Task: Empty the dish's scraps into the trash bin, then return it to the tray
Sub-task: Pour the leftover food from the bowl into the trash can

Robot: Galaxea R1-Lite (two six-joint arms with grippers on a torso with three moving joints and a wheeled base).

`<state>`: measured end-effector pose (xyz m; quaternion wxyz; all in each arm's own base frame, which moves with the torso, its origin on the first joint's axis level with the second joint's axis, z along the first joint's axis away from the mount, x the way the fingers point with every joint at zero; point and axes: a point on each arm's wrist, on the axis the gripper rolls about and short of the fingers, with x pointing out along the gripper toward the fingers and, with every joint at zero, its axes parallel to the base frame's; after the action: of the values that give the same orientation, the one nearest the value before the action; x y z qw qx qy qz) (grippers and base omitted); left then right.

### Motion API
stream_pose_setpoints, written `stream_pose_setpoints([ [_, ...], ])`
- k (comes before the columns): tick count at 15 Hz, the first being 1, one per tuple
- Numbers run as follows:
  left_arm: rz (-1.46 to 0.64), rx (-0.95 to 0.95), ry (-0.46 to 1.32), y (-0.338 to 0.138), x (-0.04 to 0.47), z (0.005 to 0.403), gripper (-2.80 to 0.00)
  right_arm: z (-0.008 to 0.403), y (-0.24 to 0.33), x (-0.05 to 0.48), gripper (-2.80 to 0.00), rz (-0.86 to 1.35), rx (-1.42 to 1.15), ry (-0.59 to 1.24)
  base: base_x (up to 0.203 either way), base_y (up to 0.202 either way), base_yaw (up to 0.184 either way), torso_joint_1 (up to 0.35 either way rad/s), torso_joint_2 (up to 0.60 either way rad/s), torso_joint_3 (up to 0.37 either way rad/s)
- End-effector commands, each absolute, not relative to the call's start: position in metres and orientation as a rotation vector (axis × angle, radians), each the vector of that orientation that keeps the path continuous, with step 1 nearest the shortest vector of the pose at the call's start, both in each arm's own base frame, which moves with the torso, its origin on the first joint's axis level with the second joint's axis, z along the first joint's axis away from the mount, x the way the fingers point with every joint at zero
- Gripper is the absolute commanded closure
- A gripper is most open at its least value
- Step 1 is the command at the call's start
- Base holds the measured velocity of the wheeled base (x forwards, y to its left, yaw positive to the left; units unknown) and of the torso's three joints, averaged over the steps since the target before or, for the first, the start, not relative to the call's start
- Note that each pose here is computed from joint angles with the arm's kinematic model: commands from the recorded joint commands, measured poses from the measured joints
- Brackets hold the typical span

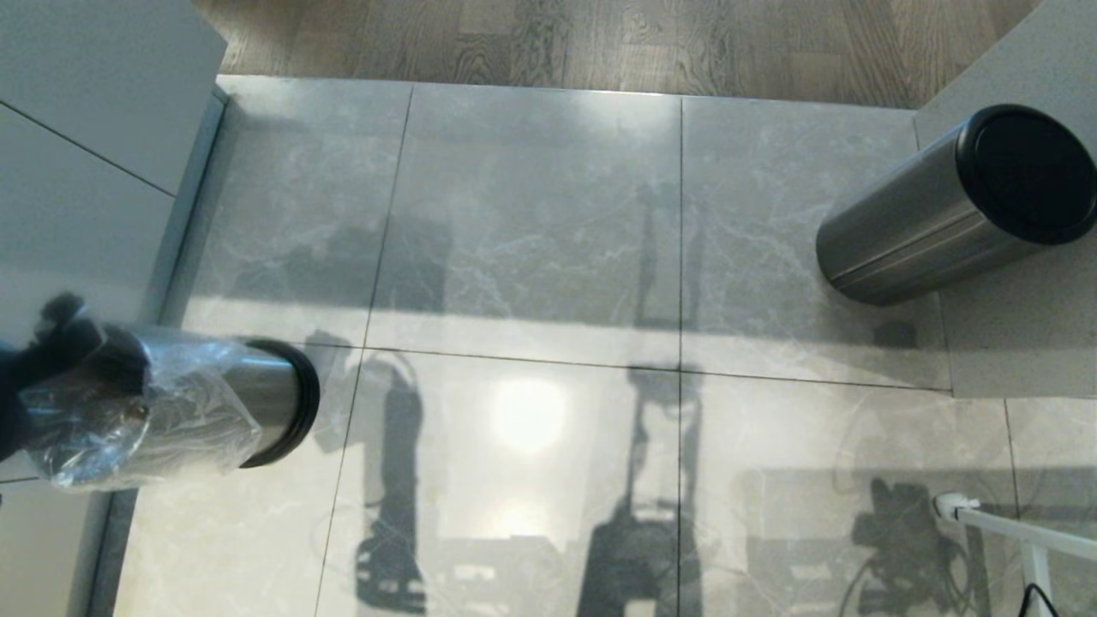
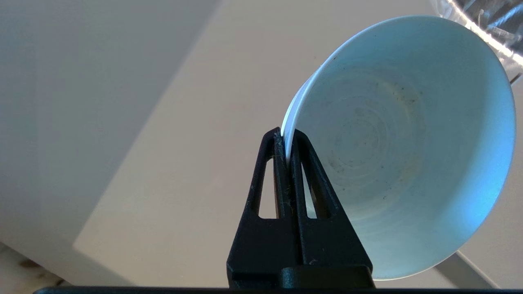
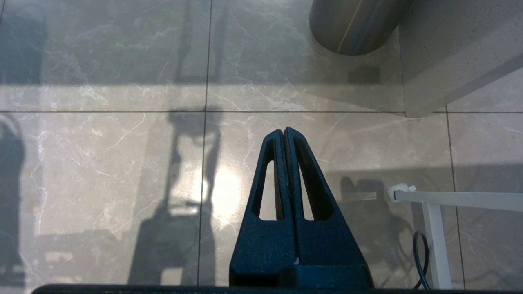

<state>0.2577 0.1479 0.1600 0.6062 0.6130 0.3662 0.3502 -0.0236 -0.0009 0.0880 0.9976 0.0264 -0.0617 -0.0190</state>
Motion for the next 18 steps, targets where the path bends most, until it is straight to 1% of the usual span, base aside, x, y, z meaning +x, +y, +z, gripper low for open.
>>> stream_pose_setpoints([
  [1,0.792,1.437,0.868,0.148,0.259,0.155,0.00,0.088,-0.001,-0.024,0.00,-0.040,0.053,-0.125,0.000,0.000,0.000,0.000,0.00,0.000],
  [4,0.792,1.376,0.865,0.152,0.261,0.147,0.00,0.088,-0.001,-0.024,0.00,-0.038,0.053,-0.125,0.000,0.000,0.000,0.000,0.00,0.000],
  [9,0.852,1.098,0.779,0.154,0.255,0.145,0.00,0.088,-0.001,-0.024,0.00,-0.040,0.053,-0.125,0.000,0.000,0.000,0.000,0.00,0.000],
  [11,0.887,1.020,0.733,0.155,0.253,0.147,0.00,0.088,-0.001,-0.024,0.00,-0.040,0.053,-0.124,0.000,0.000,0.000,0.000,0.00,0.000],
  [15,0.921,0.919,0.673,0.154,0.251,0.148,0.00,0.088,-0.001,-0.024,0.00,-0.039,0.053,-0.125,0.000,0.000,0.000,0.000,0.00,0.000],
  [18,0.961,0.885,0.645,0.158,0.245,0.155,0.00,0.088,-0.001,-0.024,0.00,-0.040,0.053,-0.125,0.000,0.000,0.000,0.000,0.00,0.000],
])
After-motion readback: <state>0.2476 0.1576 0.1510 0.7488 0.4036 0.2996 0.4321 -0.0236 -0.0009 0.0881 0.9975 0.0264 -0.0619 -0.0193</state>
